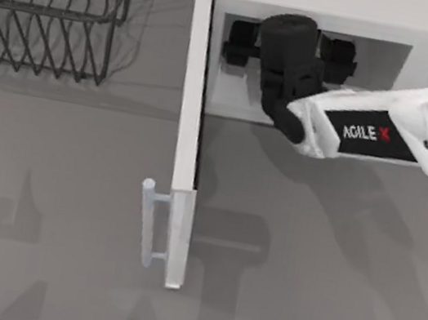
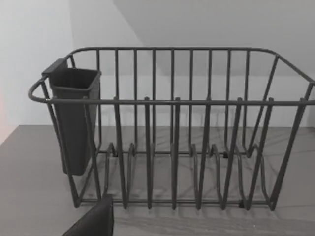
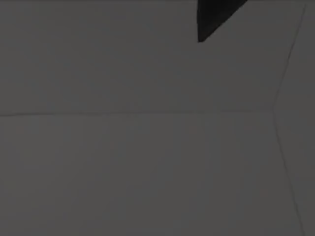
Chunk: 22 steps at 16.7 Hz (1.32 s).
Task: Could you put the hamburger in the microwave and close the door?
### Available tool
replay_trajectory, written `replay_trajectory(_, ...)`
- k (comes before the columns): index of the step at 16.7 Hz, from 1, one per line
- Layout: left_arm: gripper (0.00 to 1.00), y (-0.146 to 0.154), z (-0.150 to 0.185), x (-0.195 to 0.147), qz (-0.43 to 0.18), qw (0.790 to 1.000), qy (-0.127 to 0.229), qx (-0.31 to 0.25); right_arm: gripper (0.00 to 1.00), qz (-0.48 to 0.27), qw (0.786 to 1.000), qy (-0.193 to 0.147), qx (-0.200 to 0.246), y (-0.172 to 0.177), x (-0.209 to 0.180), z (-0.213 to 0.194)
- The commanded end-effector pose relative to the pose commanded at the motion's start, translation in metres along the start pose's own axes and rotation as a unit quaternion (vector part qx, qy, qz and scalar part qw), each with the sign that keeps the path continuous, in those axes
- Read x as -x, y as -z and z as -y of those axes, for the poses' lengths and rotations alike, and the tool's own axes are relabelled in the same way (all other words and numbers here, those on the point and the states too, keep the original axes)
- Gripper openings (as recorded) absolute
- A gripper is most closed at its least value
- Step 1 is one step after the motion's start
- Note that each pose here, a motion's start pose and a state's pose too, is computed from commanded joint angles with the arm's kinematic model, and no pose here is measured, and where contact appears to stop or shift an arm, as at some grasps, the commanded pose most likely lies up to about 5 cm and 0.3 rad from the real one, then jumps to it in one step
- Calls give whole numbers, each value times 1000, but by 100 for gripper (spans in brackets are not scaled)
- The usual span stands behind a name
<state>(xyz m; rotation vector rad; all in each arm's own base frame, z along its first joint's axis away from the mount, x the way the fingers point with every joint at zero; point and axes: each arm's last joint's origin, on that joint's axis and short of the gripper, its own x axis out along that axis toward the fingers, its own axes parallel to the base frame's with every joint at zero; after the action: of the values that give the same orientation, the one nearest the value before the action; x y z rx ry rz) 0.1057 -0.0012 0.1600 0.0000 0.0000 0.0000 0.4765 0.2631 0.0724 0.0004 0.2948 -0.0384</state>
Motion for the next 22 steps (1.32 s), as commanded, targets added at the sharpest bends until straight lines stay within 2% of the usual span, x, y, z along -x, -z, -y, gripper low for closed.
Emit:
replay_trajectory(5,100,0,0,0,0,1000,0,0,100,4,1000,-4,-3,6,38,-12)
replay_trajectory(11,100,0,0,0,0,1000,0,0,100,-13,1000,-2,6,44,129,-8)
replay_trajectory(15,100,0,0,0,0,1000,0,0,100,-6,1000,0,4,57,178,3)
replay_trajectory(17,100,0,0,0,0,1000,0,0,100,-1,1000,0,1,58,189,6)
replay_trajectory(22,100,0,0,0,0,1000,0,0,100,-2,1000,2,1,58,188,7)
